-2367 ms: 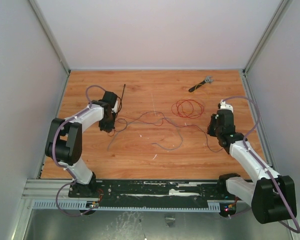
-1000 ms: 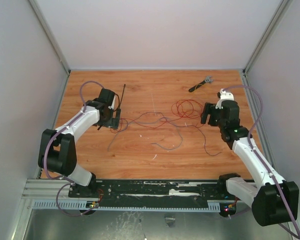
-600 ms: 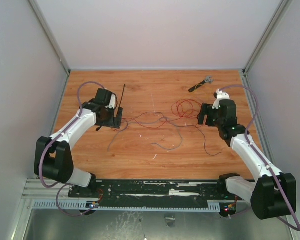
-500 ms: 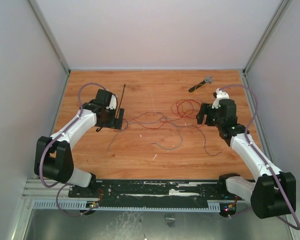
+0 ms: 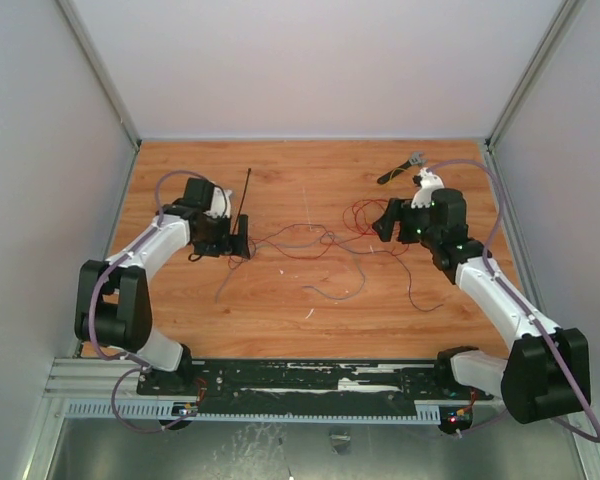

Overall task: Zip-tie the wires
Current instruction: Place the cable at the center of the board.

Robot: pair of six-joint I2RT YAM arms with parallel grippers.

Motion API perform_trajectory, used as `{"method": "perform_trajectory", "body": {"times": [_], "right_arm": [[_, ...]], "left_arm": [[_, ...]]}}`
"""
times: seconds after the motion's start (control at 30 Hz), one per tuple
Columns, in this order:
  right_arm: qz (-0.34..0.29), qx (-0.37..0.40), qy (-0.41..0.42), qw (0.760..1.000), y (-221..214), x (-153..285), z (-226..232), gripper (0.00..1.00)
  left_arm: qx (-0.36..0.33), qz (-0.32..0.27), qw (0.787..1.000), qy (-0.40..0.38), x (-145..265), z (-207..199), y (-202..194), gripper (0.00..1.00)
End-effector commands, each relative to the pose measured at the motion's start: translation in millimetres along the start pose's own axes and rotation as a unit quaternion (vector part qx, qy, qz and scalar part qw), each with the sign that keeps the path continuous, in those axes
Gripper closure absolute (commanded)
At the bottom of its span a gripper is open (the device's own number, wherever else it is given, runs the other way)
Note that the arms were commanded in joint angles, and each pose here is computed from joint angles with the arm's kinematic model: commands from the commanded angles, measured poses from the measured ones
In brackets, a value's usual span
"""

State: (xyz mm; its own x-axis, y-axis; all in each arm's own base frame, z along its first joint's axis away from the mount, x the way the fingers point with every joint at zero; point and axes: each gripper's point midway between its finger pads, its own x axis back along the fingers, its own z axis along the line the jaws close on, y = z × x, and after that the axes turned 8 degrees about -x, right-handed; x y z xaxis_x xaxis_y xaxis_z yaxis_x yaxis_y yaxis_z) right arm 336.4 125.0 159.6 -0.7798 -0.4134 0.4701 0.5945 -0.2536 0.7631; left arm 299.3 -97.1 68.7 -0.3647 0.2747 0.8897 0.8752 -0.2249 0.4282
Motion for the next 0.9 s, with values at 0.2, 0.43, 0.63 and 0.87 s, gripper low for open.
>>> {"method": "perform_trajectory", "body": {"times": [0.2, 0.43, 0.63, 0.87], "right_arm": [[-0.013, 0.013, 0.056, 0.998, 14, -10, 29, 0.2], [-0.009, 0.044, 0.156, 0.987, 11, -19, 74, 0.23], [0.011, 0.123, 0.293, 0.948, -6, -33, 155, 0.31], [0.037, 0.152, 0.346, 0.925, -27, -73, 203, 0.39]], "left_arm": [[0.06, -0.09, 0.988, -0.114, 19, 0, 33, 0.02], [0.079, -0.103, 0.98, -0.15, 19, 0, 34, 0.02], [0.078, -0.101, 0.98, -0.15, 18, 0, 29, 0.02], [0.073, -0.113, 0.98, -0.148, 23, 0, 34, 0.02]]}}
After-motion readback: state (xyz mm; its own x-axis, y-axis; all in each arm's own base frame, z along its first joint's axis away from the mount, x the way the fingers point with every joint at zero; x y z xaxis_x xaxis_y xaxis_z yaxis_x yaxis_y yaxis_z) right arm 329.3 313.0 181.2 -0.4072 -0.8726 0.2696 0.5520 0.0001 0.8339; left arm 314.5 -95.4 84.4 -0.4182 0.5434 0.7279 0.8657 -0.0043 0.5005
